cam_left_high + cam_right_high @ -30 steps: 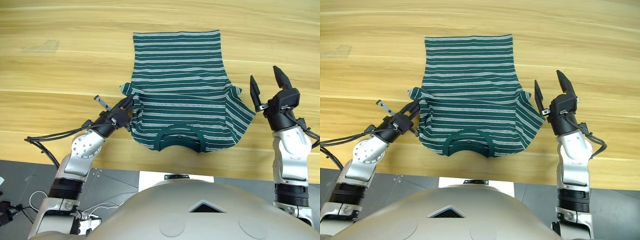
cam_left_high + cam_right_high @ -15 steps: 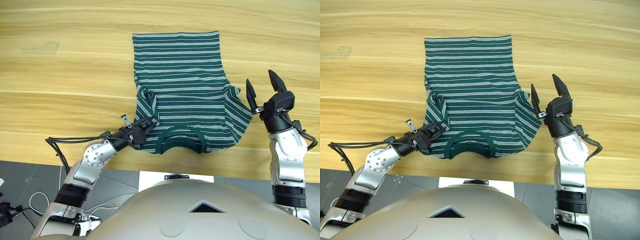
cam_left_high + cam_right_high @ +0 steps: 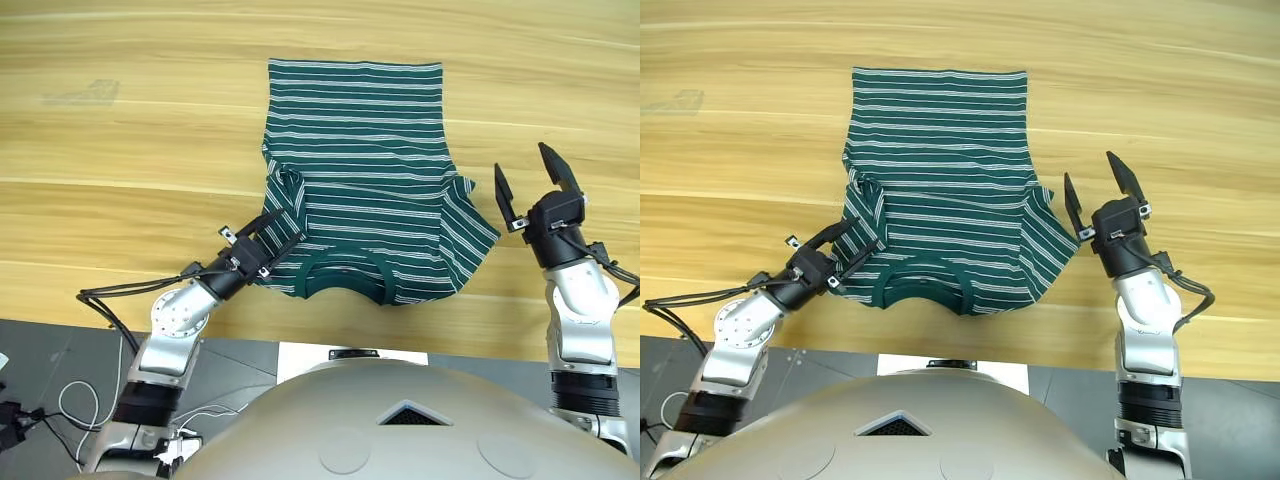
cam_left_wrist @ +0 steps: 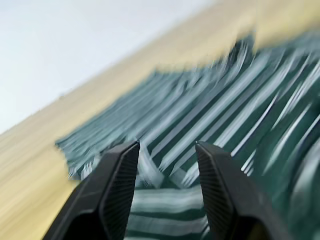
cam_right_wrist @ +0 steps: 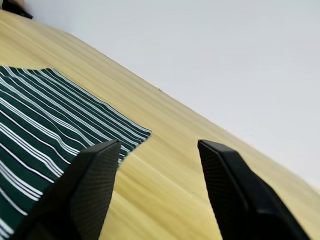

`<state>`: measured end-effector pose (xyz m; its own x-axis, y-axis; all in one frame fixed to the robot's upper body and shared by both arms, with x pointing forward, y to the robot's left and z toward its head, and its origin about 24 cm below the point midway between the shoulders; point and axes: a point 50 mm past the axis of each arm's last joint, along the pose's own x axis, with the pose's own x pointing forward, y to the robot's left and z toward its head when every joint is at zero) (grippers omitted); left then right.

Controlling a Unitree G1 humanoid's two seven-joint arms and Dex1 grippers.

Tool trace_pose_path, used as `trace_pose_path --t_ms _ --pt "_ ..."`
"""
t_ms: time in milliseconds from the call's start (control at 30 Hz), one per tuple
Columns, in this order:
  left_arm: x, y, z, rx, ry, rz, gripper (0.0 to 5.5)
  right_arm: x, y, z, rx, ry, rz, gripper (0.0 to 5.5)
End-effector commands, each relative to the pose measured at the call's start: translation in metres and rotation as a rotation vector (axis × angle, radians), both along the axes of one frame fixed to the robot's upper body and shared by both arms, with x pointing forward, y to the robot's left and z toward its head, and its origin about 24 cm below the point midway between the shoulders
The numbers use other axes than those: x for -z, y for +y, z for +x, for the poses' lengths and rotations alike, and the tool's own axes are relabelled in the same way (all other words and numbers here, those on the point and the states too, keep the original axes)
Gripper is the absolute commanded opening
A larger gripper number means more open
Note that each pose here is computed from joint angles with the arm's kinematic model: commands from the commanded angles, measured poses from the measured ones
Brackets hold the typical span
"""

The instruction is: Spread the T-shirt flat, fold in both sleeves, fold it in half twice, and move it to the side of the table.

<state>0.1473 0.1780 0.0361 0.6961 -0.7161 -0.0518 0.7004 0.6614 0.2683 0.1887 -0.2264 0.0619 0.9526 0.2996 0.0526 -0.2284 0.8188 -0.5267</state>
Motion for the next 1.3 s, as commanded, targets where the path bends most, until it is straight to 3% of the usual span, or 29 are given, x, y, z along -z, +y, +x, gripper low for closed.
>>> trace_pose_path --t_ms 33,200,367,500,667,867,1300 --pt "-0.006 -0.011 -0.012 0.048 0.018 -0.086 2.08 -0.018 -0.022 -0.002 0.068 -0.102 -0.236 2.86" --pt "-0.019 -0.019 -0.018 0.053 -0.003 -0.193 2.08 0.0 -0.036 -0.035 -0.021 0.058 -0.702 2.86" --pt "-0.021 -0.015 -0.009 -0.08 -0.067 -0.162 2.08 0.037 -0.05 -0.063 -0.064 0.23 -0.884 2.86" --pt "-0.028 0.004 0.009 -0.22 -0.212 0.031 2.08 0.036 -0.054 -0.07 -0.073 0.235 -0.922 2.86" --pt "-0.038 0.02 0.018 -0.339 -0.29 0.094 2.08 0.042 -0.037 -0.067 -0.189 0.232 -0.904 2.86" --pt "-0.044 0.018 0.026 -0.335 -0.322 0.113 2.08 0.051 -0.014 -0.058 -0.276 0.195 -0.875 2.86" --pt "-0.049 0.017 0.028 -0.333 -0.324 0.103 2.08 0.052 -0.014 -0.044 -0.258 0.173 -0.855 2.86"
